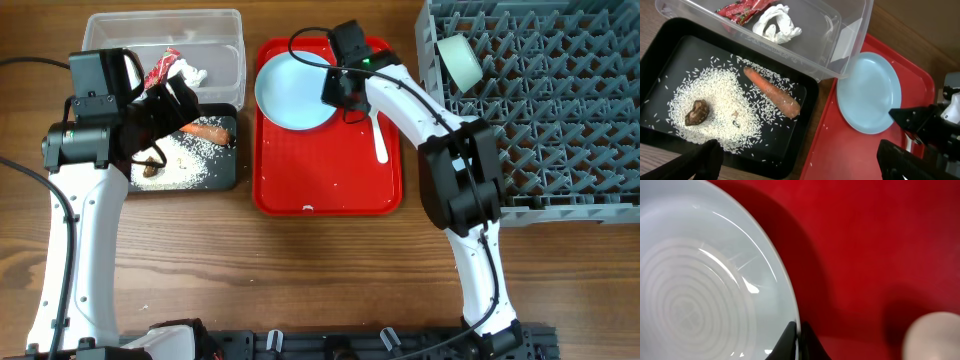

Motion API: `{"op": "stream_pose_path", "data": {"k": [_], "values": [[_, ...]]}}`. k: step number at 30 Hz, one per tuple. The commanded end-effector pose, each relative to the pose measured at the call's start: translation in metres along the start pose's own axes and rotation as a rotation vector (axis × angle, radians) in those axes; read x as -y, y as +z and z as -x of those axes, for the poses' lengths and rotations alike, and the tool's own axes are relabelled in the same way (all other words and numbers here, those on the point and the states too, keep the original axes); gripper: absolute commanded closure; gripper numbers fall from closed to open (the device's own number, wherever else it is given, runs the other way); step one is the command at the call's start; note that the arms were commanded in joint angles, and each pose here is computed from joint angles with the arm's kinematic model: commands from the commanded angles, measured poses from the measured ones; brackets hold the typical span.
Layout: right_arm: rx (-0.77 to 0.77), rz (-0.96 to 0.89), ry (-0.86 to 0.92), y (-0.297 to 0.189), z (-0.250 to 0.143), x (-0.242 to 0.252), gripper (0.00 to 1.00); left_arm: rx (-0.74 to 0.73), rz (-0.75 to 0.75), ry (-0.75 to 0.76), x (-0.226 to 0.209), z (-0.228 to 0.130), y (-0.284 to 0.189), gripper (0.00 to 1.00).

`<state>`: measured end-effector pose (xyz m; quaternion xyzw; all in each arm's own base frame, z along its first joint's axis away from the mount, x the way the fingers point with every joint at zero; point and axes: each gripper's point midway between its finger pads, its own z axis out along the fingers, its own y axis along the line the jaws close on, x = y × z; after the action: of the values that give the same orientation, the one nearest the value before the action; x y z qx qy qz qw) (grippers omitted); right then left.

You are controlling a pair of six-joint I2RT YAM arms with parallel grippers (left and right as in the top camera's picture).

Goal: Sort waste into correct bins and load items into the dishwasher rack
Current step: 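Lift the plate and stand it upright in the rack slots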

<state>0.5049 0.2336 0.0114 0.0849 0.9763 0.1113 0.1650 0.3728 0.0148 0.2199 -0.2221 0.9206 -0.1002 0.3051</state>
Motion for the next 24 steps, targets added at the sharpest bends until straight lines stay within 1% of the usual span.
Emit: {"op": "stream_pose_path", "data": {"k": [1,4,7,12,14,16,19,22,24], "values": [[0.1,-0.07,-0.097,-0.046,0.028,0.016,0.96,0.033,-0.002,0.006,0.001,0.008,-0.008,0.0],[0.203,-0.122,-0.135,-0.082,0.05,0.02,0.96,0.033,-0.002,0.006,0.001,0.008,-0.008,0.0],[0.32,-0.148,-0.225,-0.133,0.072,0.017,0.96,0.033,-0.002,0.006,0.001,0.008,-0.008,0.0],[0.498,-0.324,-0.301,-0.208,0.1,0.037,0.96,0.033,-0.002,0.006,0.001,0.008,-0.008,0.0],[0.582,-0.438,-0.303,-0.246,0.111,0.053,0.96,0.033,-0.002,0.006,0.002,0.008,-0.008,0.0],[0.636,-0.528,-0.298,-0.273,0.119,0.068,0.96,0.033,-0.002,0.006,0.001,0.008,-0.008,0.0],[0.704,-0.711,-0.272,-0.323,0.134,0.11,0.96,0.033,-0.002,0.006,0.001,0.008,-0.008,0.0],[0.706,-0.839,-0.253,-0.35,0.146,0.154,0.96,0.033,-0.002,0.006,0.001,0.008,-0.008,0.0],[0.656,-0.914,-0.288,-0.357,0.152,0.184,0.96,0.033,-0.002,0.006,0.001,0.008,-0.008,0.0]]}}
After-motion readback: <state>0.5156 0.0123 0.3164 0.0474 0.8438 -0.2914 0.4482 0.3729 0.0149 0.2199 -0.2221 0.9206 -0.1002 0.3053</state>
